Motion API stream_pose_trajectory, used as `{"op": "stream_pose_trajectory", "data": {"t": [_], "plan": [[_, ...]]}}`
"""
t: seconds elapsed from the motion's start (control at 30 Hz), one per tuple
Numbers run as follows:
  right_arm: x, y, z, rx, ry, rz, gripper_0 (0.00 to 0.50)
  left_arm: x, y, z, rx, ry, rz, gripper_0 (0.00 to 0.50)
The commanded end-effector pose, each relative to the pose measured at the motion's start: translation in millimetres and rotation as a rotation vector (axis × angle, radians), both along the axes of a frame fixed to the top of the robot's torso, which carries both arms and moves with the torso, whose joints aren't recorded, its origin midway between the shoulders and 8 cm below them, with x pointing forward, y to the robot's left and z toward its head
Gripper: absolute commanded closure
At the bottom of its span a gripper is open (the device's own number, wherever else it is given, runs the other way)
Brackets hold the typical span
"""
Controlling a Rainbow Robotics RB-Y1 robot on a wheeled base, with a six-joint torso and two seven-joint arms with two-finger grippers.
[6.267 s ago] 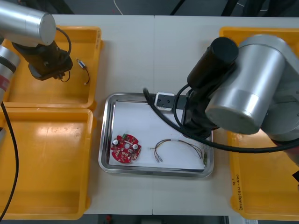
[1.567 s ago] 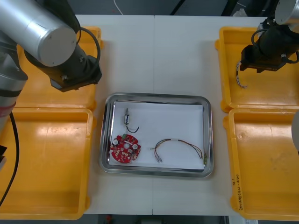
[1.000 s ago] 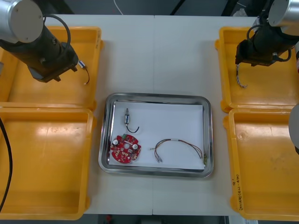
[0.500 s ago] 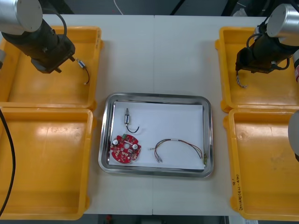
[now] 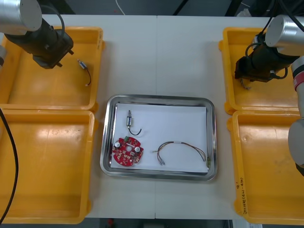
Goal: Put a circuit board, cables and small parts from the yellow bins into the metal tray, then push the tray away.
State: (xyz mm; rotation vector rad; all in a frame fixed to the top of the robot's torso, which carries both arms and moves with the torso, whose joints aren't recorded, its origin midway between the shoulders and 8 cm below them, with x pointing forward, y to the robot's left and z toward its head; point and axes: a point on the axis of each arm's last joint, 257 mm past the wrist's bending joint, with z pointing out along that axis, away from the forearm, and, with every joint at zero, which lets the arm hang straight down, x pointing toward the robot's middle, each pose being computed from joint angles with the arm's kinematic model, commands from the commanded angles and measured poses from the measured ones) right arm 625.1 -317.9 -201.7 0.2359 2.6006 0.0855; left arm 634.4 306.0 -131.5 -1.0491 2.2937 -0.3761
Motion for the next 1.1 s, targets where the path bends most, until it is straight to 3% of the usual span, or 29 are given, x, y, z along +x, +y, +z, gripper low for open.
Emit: {"op": "stream_pose_trajectory", "data": {"t": [0.03,0.37,0.73,0.93,1.1], "plan": [[5.1,11.8,6.4,0.011,-0.040,0.006,0.000,25.8,-17.4,33.4,0.072,-0.088,-0.058,0.000],[-0.7,6.0,-5.6,0.004,-0.037,0.010,0.000,36.7,-44.9,22.1,0.121,-0.120,-0.104,0.000],[3.5,7.7,-11.1,-0.002,-0.061,0.013,0.000,35.9,-58.4,7.0,0.187,-0.103,-0.136,0.000],[2.2,7.2,-15.7,-0.010,-0.057,0.017,0.000,35.4,-54.1,1.2,0.196,-0.093,-0.127,0.000],[-1.4,5.7,-23.2,-0.015,-0.046,0.020,0.000,43.4,-49.9,-10.2,0.186,-0.108,-0.117,0.000]]}}
